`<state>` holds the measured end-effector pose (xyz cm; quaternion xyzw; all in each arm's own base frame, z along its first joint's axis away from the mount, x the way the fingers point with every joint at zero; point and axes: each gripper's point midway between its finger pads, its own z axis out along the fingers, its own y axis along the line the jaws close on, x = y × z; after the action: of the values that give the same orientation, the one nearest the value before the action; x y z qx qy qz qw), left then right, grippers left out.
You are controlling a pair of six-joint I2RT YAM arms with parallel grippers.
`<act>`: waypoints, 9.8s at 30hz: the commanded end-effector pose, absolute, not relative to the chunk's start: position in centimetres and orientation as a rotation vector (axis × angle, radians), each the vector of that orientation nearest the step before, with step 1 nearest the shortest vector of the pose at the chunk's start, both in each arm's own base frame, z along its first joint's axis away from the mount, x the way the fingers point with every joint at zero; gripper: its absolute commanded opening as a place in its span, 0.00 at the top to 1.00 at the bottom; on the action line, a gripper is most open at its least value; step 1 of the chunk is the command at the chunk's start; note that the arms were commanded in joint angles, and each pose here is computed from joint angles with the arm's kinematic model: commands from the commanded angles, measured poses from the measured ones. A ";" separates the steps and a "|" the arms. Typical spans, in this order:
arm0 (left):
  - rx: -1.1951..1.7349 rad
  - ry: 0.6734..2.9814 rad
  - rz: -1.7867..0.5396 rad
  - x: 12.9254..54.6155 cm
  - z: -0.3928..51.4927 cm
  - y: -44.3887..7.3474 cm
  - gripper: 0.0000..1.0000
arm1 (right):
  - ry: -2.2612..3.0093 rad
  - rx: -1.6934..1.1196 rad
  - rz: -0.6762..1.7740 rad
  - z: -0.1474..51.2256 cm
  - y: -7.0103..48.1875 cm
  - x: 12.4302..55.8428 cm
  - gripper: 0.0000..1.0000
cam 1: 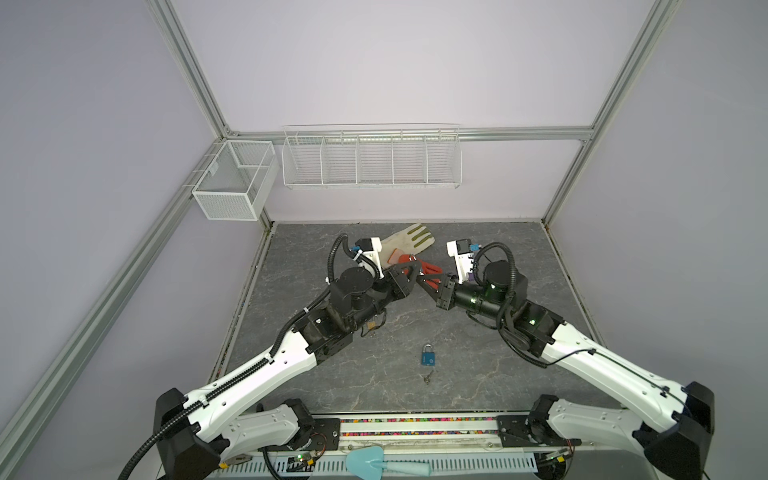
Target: Unlock with the key
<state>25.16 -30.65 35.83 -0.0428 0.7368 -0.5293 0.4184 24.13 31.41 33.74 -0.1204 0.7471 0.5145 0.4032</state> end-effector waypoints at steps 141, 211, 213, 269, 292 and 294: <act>0.308 1.959 -0.585 22.5 20.0 -26.6 1.00 | 2.377 -0.449 0.489 26.5 24.5 23.4 0.12; -0.041 2.637 -0.245 27.6 6.4 -27.2 0.58 | 2.578 -0.242 0.539 17.1 21.4 23.3 0.10; -0.061 2.614 -0.273 27.6 7.5 -27.0 0.57 | 2.574 -0.258 0.558 17.3 21.6 23.0 0.10; -0.202 2.199 -0.706 21.7 18.7 -18.5 0.54 | 2.936 -0.675 0.221 2.0 28.2 11.2 0.73; -0.209 2.193 -0.709 21.8 18.9 -18.5 0.54 | 2.903 -0.691 0.180 1.8 28.3 11.6 0.89; -0.208 2.191 -0.709 21.8 18.9 -18.5 0.54 | 2.889 -0.700 0.193 2.1 28.4 11.6 0.93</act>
<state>21.59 -19.10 19.05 -0.0683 0.8692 -0.2872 0.3967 11.52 28.25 1.94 -0.2296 0.9681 0.0683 0.0729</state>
